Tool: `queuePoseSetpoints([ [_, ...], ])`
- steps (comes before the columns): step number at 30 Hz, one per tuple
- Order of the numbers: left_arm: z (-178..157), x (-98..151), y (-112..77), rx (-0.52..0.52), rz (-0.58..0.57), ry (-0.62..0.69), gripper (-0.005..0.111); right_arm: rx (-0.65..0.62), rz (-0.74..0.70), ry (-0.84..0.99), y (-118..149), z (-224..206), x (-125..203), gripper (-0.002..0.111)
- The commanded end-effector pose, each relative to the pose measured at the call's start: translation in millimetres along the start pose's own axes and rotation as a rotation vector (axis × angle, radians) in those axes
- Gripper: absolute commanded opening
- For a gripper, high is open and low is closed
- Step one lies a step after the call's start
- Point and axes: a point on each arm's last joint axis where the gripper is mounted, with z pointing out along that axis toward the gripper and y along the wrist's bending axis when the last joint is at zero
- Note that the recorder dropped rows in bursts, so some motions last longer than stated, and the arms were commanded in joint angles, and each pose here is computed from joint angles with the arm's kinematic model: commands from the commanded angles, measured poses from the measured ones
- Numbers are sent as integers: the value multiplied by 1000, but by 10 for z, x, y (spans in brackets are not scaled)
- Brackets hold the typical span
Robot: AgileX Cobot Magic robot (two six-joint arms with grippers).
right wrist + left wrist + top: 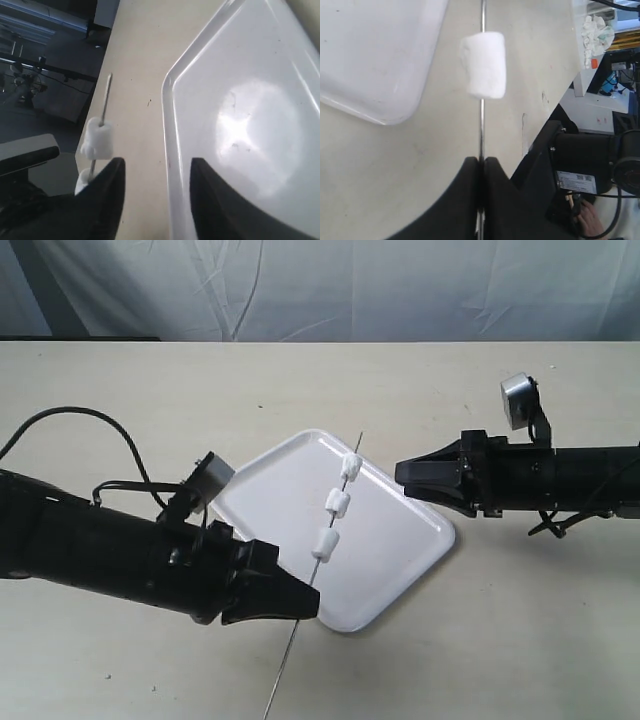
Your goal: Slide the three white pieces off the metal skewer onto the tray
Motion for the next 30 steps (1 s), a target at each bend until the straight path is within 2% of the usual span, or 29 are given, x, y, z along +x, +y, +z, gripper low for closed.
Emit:
queuePoseSetpoints([
  [1, -7, -14, 20, -9, 20, -16, 0, -28, -26, 23, 61, 104, 23, 42],
  [6, -7, -14, 20, -9, 16, -16, 0, -39, -43, 49, 99, 174, 63, 32],
  [14, -7, -12, 14, -2, -48, -14, 0, -50, -52, 77, 140, 248, 110, 33],
  [17, -7, -1, -18, 33, -79, -1, 0, -57, -65, 84, 162, 281, 104, 33],
  [21, -7, -8, 1, 12, -109, -9, 0, -62, -67, 79, 187, 292, 57, 33],
  [23, -7, -7, 0, 14, -106, -8, 0, -64, -71, 76, 199, 295, 32, 36],
  [27, -7, -3, -13, 27, -98, -3, 0, -73, -68, 73, 235, 330, -41, 53],
  [30, -7, -3, -13, 27, -98, -3, 0, -83, -65, 77, 276, 375, -85, 53],
])
